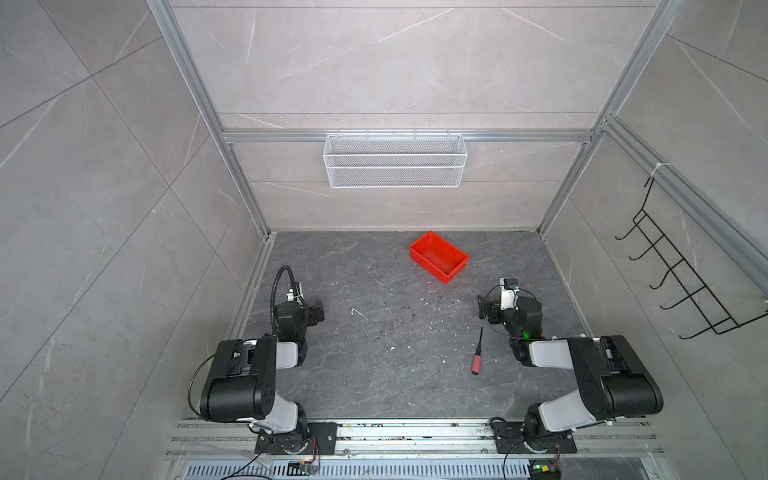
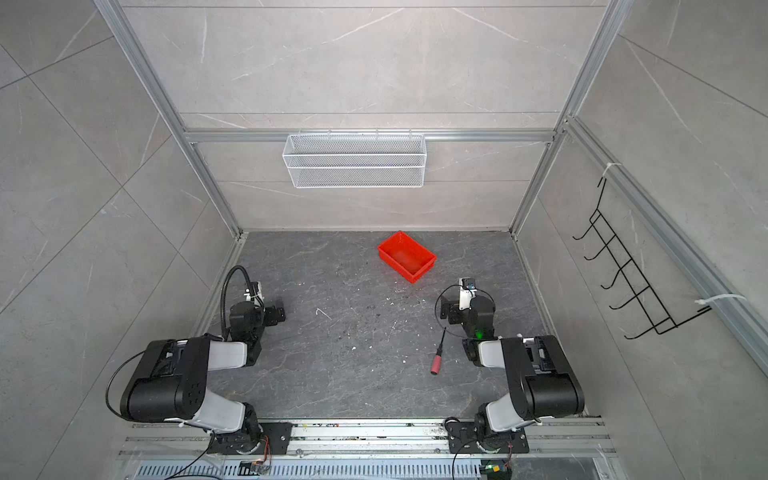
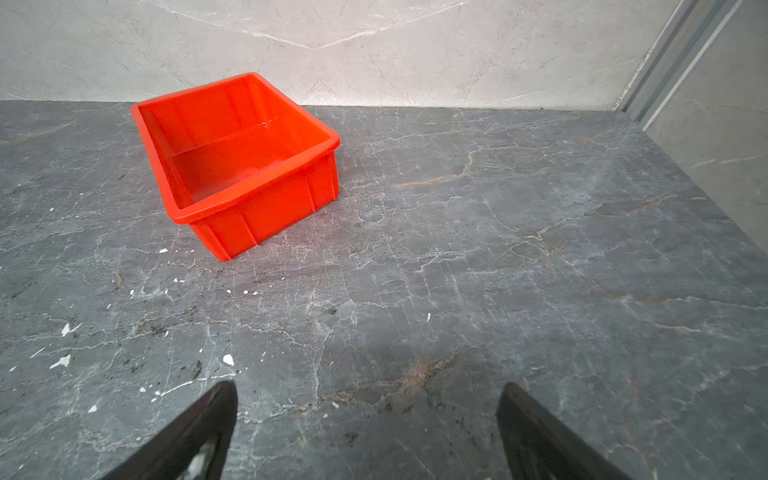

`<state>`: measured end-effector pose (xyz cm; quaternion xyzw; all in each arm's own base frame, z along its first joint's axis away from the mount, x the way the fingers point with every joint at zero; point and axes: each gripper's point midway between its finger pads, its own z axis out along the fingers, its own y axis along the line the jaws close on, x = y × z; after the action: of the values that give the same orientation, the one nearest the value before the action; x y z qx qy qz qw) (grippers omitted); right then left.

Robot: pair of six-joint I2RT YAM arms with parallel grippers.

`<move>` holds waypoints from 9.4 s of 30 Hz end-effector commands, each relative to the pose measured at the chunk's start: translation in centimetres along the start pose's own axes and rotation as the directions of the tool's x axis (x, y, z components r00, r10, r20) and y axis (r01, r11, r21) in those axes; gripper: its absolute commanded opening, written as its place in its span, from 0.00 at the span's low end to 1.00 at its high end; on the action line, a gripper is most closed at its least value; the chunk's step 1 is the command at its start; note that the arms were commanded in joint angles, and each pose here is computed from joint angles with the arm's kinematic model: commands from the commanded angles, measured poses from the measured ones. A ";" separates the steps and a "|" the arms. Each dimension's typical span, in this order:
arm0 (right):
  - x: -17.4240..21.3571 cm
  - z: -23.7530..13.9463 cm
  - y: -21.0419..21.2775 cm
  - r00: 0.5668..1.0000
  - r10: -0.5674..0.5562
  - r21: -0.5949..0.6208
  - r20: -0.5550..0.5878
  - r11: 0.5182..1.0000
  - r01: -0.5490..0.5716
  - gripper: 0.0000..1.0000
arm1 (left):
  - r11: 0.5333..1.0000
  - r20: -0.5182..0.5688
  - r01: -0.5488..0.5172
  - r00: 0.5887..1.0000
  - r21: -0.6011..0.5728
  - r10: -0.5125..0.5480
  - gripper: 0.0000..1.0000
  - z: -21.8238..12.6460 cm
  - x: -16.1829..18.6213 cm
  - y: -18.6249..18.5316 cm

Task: Put the screwdriver in the bin

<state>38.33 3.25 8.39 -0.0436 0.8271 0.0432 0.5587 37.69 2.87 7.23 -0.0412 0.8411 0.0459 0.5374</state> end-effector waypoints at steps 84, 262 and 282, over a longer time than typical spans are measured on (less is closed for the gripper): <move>11.0 -12.6 10.1 0.740 0.345 0.351 -0.578 0.923 -0.156 0.94 | 0.081 0.365 -0.459 0.791 0.885 0.491 1.00 -23.2 1.7 -26.6; -3.9 -4.6 0.5 0.991 -0.133 0.177 0.022 0.976 0.127 0.99 | 0.968 0.042 -0.216 0.974 -0.127 0.223 1.00 -3.9 -2.7 -2.4; -1.0 0.2 -0.3 0.999 -0.020 0.093 0.033 0.996 0.017 0.99 | 0.999 0.036 0.014 0.999 0.045 -0.016 1.00 0.2 -1.6 -0.4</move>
<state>37.34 2.52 6.96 -0.0330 0.8398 -0.0243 0.5414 37.02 2.93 6.07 -0.0297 0.8544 0.0500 0.5163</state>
